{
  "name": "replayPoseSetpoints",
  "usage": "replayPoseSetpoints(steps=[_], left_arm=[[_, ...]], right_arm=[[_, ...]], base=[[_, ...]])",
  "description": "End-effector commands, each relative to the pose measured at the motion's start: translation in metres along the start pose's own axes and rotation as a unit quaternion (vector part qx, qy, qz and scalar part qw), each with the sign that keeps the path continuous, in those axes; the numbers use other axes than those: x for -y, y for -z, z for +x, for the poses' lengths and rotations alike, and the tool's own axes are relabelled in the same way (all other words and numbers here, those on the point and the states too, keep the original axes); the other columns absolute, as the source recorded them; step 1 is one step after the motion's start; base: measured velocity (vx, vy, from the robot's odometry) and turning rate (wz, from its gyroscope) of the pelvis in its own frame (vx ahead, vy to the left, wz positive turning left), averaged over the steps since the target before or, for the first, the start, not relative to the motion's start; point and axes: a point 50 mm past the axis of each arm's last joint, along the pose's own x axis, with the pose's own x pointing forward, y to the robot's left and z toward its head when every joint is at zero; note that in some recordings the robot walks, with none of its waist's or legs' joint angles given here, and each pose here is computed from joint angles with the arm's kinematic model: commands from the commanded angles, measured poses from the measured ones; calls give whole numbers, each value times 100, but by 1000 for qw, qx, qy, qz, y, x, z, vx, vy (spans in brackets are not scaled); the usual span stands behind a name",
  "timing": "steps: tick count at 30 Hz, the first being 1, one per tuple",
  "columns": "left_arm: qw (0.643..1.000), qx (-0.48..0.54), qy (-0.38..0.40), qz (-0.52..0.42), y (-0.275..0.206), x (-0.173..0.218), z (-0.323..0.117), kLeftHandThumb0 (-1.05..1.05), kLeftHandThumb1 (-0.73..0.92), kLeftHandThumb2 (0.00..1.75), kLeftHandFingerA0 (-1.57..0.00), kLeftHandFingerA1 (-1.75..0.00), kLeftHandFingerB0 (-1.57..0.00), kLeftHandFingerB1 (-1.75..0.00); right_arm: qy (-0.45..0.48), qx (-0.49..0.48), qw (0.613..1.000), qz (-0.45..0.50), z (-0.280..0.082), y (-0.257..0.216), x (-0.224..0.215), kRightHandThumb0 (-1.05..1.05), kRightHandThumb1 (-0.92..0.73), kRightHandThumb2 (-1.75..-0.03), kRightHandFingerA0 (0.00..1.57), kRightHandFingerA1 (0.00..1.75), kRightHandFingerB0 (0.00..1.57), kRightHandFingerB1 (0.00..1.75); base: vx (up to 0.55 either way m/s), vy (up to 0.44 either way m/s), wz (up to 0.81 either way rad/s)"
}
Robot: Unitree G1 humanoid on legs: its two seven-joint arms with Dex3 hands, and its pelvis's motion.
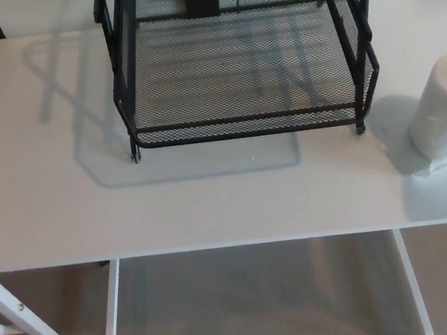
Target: The robot walks towards a desk on which a file tray is kept in the middle and a toilet paper roll is kept on its right. The robot uses its right hand to hook on finger in the gap of the roll and grabs it, lifts it and places it on the tray.
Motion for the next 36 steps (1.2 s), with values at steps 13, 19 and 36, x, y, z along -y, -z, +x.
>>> replayPoseSetpoints(steps=[13,19,36], left_arm=[[1000,-10,-3,18,0,0,-1,-75,64,96,-78,-105,-14,-60],[1000,-11,-4,27,1,1,-1,-74,82,63,-56,-85,-14,-62],[998,-49,-25,32,33,-22,-16,-72,66,95,-38,-69,-16,-58]], right_arm=[[22,9,983,-180,21,-2,-51,-51,-52,-86,82,123,49,57],[58,27,970,-233,28,-12,-66,-26,-63,-61,82,141,64,49],[79,74,970,-218,30,-22,-107,-33,-60,-58,83,154,90,55]], base=[[0,0,0],[0,0,0],[0,0,0]])
